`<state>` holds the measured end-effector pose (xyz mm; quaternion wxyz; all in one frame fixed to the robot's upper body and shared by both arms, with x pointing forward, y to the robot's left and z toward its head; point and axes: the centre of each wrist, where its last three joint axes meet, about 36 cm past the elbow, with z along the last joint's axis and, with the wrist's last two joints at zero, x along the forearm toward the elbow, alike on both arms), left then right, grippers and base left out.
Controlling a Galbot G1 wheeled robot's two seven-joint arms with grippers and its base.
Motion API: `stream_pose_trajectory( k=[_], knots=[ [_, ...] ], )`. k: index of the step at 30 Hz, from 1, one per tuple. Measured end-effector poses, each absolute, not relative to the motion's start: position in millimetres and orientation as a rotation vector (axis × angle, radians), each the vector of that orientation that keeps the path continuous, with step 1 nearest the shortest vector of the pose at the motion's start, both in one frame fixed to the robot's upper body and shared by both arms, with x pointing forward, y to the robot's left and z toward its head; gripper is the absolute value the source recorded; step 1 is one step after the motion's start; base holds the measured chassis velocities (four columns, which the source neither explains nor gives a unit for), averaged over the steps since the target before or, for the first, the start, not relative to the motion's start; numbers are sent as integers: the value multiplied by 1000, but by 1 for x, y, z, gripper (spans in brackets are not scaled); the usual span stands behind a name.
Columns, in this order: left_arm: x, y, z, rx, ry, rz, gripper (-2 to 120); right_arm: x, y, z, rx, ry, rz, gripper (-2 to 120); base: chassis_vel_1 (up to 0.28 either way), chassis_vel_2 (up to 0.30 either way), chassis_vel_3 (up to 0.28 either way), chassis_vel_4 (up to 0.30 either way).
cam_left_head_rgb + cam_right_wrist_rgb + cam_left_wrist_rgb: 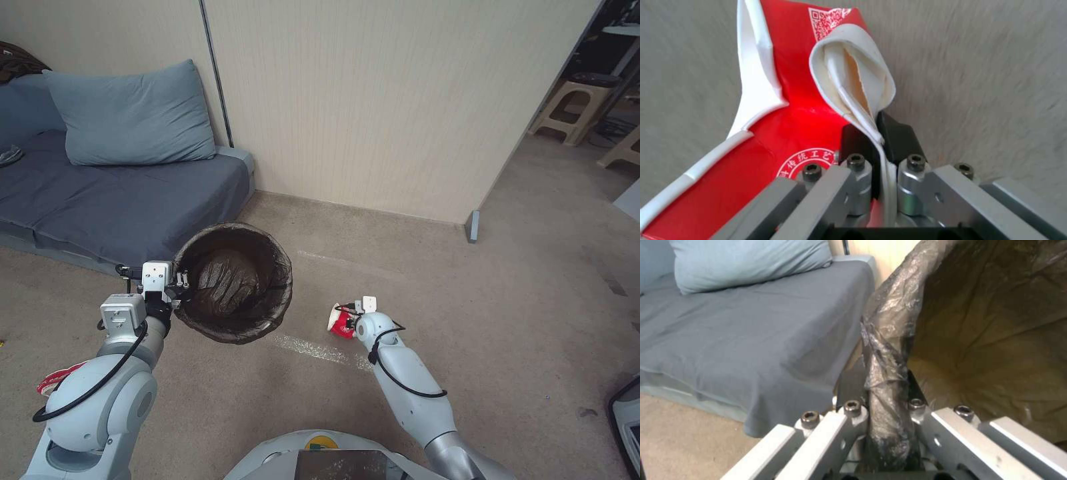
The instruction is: Pick up the trash bin, then pick up the garbage from the floor and place it into the trash bin.
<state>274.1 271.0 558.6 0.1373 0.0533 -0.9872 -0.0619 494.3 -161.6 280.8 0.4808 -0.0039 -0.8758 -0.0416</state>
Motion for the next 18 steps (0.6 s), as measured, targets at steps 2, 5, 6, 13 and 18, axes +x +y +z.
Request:
stream_pose_trajectory(
  k=[2,5,6,13,18],
  knots=[
    [273,271,559,151,-2857,-171,0,494,-164,289,-9,-2154,-111,0,0,0,0,0],
    [272,271,559,153,-2852,-165,0,494,-168,307,-8,-2191,-130,0,0,0,0,0],
    [272,271,559,155,-2849,-163,0,493,-171,318,-7,-2212,-149,0,0,0,0,0],
    [273,271,558,158,-2848,-166,0,474,-185,407,125,-2372,-288,0,0,0,0,0],
    [278,272,549,170,-2824,-167,0,435,-227,512,267,-2586,-286,0,0,0,0,0]
  ],
)
